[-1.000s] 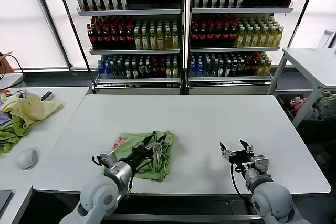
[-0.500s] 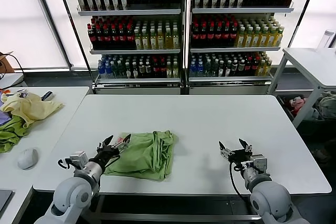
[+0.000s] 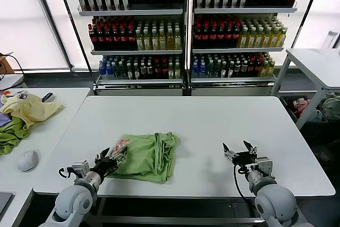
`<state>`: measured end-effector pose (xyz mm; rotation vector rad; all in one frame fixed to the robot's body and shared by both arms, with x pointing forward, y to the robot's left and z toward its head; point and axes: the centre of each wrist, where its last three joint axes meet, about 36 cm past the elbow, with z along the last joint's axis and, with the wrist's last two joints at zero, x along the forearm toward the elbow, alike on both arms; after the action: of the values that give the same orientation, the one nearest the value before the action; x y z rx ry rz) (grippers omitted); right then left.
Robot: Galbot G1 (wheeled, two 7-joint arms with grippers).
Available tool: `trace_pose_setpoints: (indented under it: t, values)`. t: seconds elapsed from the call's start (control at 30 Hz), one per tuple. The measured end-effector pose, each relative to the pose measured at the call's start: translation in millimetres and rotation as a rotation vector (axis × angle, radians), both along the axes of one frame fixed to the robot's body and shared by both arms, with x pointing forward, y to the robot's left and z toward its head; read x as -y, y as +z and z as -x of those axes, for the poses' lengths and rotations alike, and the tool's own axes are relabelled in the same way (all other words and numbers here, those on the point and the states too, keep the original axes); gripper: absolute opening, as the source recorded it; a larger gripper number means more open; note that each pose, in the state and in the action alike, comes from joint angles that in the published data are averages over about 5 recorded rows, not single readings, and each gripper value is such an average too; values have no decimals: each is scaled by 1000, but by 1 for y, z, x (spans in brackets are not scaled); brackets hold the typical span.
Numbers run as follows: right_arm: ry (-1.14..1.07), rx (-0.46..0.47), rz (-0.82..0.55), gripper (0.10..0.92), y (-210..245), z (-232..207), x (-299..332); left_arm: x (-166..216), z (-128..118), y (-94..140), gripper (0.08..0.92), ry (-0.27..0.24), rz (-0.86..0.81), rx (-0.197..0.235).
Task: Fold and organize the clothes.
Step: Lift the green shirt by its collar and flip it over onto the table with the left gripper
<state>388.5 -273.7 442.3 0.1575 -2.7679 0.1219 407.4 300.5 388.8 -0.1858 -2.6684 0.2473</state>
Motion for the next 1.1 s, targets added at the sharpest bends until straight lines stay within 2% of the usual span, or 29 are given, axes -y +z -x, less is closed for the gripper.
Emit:
trace_pose_setpoints:
  t: [0.1,0.2,0.5,0.93,1.1]
  values:
    - [0,2,-1,823,1,1,0,-1,2,-2,821,-6,9,-14]
    - [0,4,0,823,2,2,0,-2,4,-1,784,-13,35,-26]
    - [-5,7,0,823,5,5,1,-5,4,1,533,-28,182,-45]
    - [-9,10,1,823,8,10,3,-20,-3,-5,158,6,414,-94]
    - [-12,13,1,823,10,11,5,-25,-3,-5,114,27,510,-98]
